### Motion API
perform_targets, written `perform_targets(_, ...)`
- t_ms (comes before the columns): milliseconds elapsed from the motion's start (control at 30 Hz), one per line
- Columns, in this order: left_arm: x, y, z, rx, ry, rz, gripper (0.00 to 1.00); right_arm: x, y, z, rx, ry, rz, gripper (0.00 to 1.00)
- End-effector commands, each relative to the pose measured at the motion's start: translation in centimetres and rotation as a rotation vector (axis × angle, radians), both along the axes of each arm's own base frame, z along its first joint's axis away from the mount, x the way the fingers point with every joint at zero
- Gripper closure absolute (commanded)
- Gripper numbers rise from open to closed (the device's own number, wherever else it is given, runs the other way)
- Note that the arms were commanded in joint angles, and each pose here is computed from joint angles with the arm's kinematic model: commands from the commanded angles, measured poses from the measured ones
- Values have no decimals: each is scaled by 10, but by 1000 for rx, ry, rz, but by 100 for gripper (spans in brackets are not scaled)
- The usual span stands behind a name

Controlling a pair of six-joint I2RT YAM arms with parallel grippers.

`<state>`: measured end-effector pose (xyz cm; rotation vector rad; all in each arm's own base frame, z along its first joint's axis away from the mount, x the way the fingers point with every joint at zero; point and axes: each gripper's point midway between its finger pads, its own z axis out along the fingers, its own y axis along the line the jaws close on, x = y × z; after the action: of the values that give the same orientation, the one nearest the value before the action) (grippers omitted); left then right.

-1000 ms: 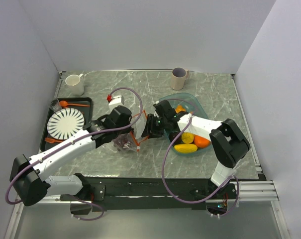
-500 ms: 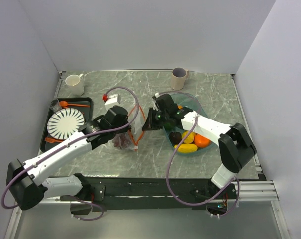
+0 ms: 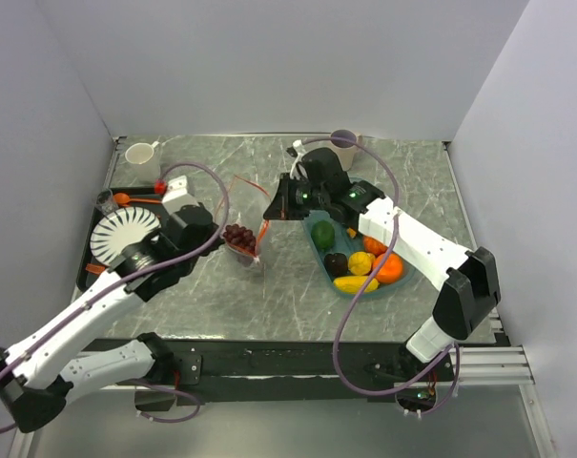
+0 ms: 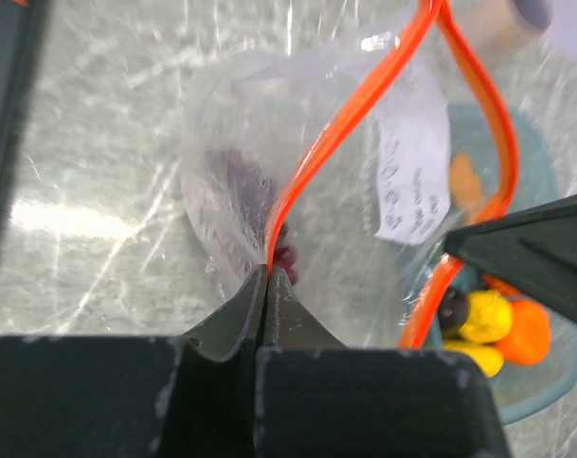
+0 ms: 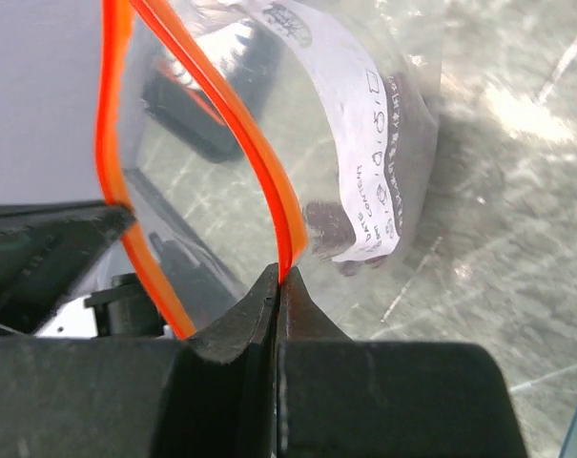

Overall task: Place the food in the zip-top bag and seal the zipper
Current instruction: Adjust the zipper food storage bag at the center of the board.

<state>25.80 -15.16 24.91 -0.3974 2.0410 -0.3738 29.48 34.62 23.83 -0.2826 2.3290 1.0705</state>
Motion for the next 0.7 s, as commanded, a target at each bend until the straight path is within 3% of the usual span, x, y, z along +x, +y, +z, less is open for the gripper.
perform_targets(0, 0, 23, 53, -31, -112, 80, 99, -1, 11, 16, 13, -45, 48, 100)
perform_targets(200, 9, 12, 62, -30, -101, 21, 99, -2, 6, -23, -59, 27, 32, 100)
perform_targets(300, 19, -3, 61, -29, -109, -27, 99, -4, -3, -51, -114, 65, 7, 95)
perform_targets(400, 30, -15, 19, 43, -12, -42, 99, -9, -10, -75, -151, 94, -1, 73)
perform_targets(467, 31, -25, 4, 35, 25, -71, 99, -8, -19, -85, -188, 105, -27, 64)
perform_targets(667, 32, -43, -27, -5, 72, -115, 99, 5, -64, -67, -244, -5, -181, 28)
